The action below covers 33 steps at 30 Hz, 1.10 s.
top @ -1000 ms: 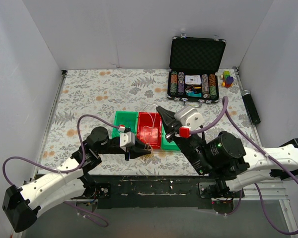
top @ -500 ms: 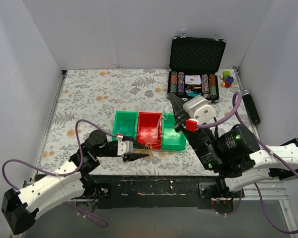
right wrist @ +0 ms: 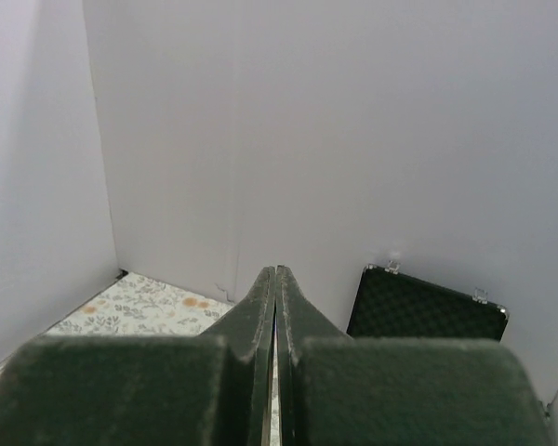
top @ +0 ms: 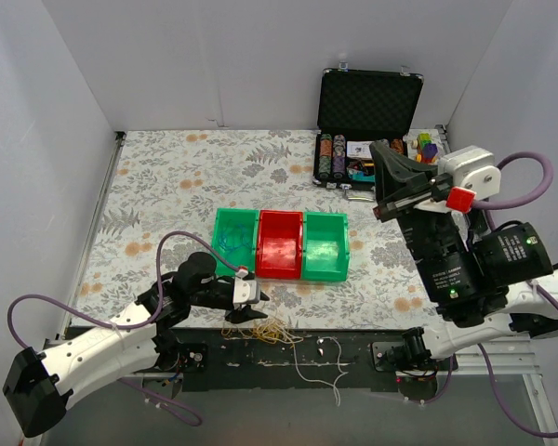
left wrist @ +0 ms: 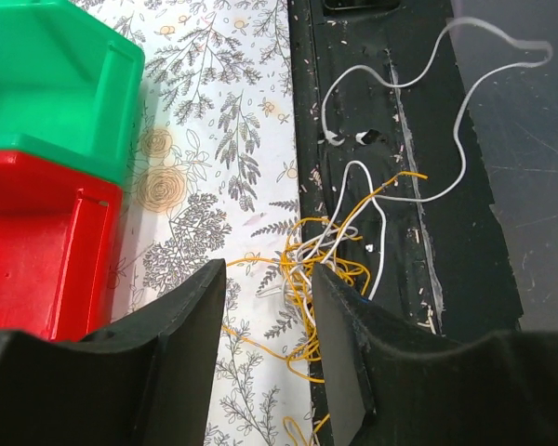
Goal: Untangle the cables
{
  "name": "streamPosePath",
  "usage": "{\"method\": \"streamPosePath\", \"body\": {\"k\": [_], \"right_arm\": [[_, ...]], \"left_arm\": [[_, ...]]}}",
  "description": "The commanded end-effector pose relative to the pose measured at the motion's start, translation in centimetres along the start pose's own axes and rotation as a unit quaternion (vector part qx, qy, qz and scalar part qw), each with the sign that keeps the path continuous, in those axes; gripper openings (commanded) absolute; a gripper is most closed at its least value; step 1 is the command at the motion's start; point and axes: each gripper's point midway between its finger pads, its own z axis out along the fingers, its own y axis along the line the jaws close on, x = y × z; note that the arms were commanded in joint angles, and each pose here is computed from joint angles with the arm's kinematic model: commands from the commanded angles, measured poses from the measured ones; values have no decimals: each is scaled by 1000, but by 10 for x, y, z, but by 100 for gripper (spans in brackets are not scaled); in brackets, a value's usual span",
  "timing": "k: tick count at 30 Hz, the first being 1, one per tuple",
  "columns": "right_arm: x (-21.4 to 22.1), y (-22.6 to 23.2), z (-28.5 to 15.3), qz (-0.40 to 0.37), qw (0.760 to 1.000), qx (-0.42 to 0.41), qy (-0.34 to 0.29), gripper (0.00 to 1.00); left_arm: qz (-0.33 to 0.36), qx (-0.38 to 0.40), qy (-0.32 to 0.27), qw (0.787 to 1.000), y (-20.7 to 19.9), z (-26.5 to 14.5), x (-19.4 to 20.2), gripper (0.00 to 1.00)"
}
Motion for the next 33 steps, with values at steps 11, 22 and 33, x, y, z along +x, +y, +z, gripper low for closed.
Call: {"method": "streamPosePath", "body": {"k": [11,22,33], "right_arm": [[249,127,-161,162,919,-196,302,49],[345,172,-253,177,834,-275,444,50],[390,176,-302,204,784,-309,498,55]], "left_arm": [[40,23,30,998,-1,6,17,68],[59,123,56,989,-37,10,32,46],[63,133,67,987,-43,20,42,67]]}}
